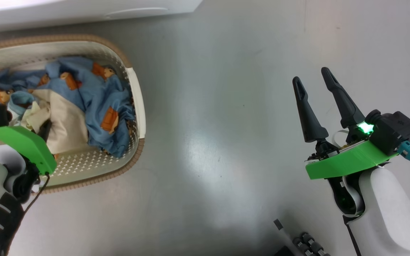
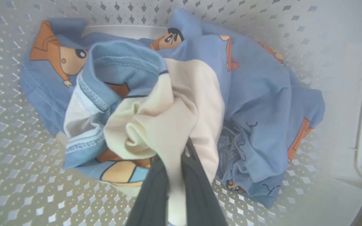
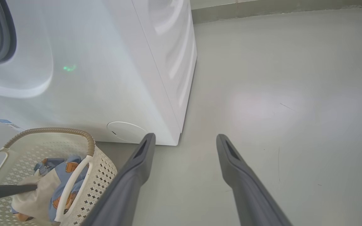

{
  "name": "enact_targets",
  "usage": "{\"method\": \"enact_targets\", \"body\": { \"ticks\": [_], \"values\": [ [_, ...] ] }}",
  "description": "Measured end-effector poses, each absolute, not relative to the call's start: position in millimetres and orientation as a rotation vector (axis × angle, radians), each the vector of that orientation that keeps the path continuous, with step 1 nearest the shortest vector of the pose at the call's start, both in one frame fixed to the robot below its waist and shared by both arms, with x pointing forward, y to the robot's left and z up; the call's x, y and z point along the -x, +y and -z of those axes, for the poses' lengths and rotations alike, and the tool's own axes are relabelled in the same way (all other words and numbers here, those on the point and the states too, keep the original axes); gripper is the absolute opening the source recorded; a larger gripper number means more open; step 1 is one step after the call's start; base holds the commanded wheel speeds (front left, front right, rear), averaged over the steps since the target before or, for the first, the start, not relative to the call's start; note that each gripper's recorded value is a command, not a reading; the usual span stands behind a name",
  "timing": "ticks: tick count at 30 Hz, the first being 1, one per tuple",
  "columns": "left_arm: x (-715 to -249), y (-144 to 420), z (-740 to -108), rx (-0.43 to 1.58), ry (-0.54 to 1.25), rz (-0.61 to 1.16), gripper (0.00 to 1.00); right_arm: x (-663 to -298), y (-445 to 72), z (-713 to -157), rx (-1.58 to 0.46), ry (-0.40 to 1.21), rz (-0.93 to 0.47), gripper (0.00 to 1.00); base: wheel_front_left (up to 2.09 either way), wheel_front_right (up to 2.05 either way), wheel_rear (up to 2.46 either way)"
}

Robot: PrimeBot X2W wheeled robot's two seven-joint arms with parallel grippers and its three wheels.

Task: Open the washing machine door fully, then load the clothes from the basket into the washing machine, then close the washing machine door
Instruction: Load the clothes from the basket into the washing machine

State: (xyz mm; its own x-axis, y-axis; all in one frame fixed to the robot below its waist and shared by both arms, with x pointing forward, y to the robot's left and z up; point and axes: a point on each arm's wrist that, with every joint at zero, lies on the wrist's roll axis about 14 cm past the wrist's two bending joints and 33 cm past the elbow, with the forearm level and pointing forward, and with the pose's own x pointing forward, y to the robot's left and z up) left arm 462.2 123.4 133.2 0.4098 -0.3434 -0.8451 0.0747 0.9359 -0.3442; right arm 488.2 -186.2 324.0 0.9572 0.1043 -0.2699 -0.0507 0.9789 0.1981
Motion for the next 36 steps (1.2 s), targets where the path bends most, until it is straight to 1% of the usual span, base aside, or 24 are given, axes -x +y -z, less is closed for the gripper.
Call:
{"method": "enact_targets", "body": {
  "ticks": [4, 5, 7, 15, 21, 36],
  "values": [
    [-471, 123, -146, 0.313, 1.067, 0.241, 0.0, -490, -184, -332, -0.195, 0.265, -0.086, 1.0, 0.0, 0.0, 0.0],
    [-480, 124, -168, 0.368, 0.985, 0.202, 0.0, -493, -179, -344, -0.201, 0.238, -0.097, 1.0, 0.0, 0.0, 0.0],
    [-479, 133, -204, 0.396, 0.885, 0.166, 0.0, -492, -175, -373, -0.206, 0.183, -0.114, 1.0, 0.0, 0.0, 0.0],
    [-477, 139, -242, 0.401, 0.799, 0.168, 0.0, -476, -177, -391, -0.208, 0.168, -0.114, 1.0, 0.0, 0.0, 0.0],
    [-490, 149, -279, 0.416, 0.692, 0.156, 0.0, -468, -176, -404, -0.205, 0.151, -0.121, 1.0, 0.0, 0.0, 0.0],
    [-468, 170, -353, 0.399, 0.477, 0.15, 0.0, -434, -184, -433, -0.211, 0.116, -0.108, 1.0, 0.0, 0.0, 0.0]
  ]
}}
